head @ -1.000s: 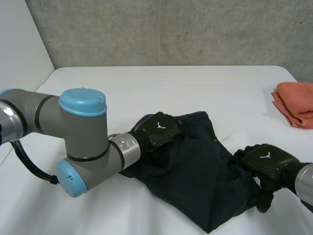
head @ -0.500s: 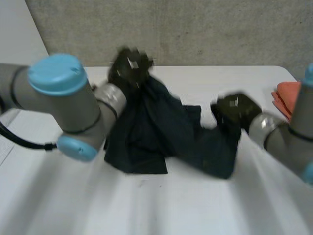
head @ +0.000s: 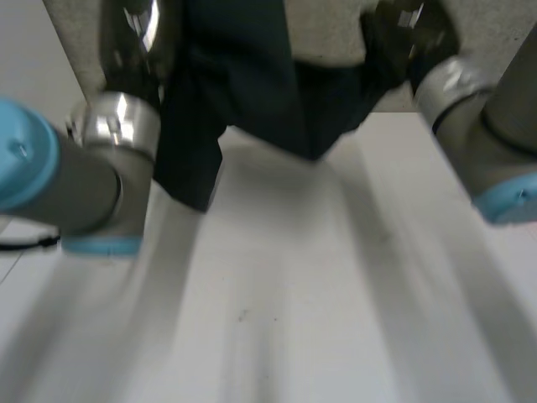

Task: Fold the laundry.

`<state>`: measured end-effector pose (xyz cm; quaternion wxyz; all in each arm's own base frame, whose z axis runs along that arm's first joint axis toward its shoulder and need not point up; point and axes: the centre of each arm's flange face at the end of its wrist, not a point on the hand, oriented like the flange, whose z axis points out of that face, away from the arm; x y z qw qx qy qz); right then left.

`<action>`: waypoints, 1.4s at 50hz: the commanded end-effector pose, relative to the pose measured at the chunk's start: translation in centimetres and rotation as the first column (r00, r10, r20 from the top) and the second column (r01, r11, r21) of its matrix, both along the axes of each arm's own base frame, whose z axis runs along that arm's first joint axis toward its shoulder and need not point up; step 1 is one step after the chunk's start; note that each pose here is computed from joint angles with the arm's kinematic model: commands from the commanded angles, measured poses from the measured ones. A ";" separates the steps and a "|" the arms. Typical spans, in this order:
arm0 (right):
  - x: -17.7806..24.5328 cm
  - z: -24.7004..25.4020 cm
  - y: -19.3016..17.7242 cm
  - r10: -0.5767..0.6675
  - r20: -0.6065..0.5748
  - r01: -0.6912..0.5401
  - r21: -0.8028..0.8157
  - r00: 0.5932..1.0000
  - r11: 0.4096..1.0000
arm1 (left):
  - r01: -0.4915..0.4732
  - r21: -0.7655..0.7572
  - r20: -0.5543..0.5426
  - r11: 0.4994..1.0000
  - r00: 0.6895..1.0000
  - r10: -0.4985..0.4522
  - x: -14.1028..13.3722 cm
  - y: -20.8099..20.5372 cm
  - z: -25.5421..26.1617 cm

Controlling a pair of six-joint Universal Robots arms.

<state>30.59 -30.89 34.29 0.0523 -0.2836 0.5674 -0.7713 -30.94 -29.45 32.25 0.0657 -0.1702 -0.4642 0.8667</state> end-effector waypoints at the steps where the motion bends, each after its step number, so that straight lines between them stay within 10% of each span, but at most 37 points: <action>1: -0.3 -12.5 1.3 0.078 -0.210 0.000 0.348 0.974 0.938 | -0.016 0.425 0.184 0.905 0.981 -0.069 1.9 4.6 -11.8; 12: -1.2 -17.6 2.9 0.137 -0.285 0.018 0.481 0.949 0.877 | -0.114 0.687 0.307 0.718 0.941 -0.145 4.8 9.3 -13.7; 26: -1.8 -17.3 5.4 0.196 -0.285 -0.029 0.500 0.938 0.866 | 0.066 0.543 0.238 0.837 0.944 -0.229 2.3 8.5 -6.1; 38: -1.8 -18.1 6.0 0.211 -0.294 -0.029 0.519 0.932 0.854 | 0.259 0.543 0.353 0.799 0.793 -0.497 -4.1 2.4 -9.8; 49: -2.0 -18.4 6.0 0.213 -0.333 -0.020 0.499 0.919 0.866 | 0.153 0.617 0.476 0.772 0.709 -0.521 -4.3 1.3 -15.4; 70: -2.0 -18.4 5.6 0.205 -0.337 -0.012 0.494 0.919 0.869 | 0.020 0.576 0.528 0.817 0.754 -0.391 -2.2 3.0 -13.0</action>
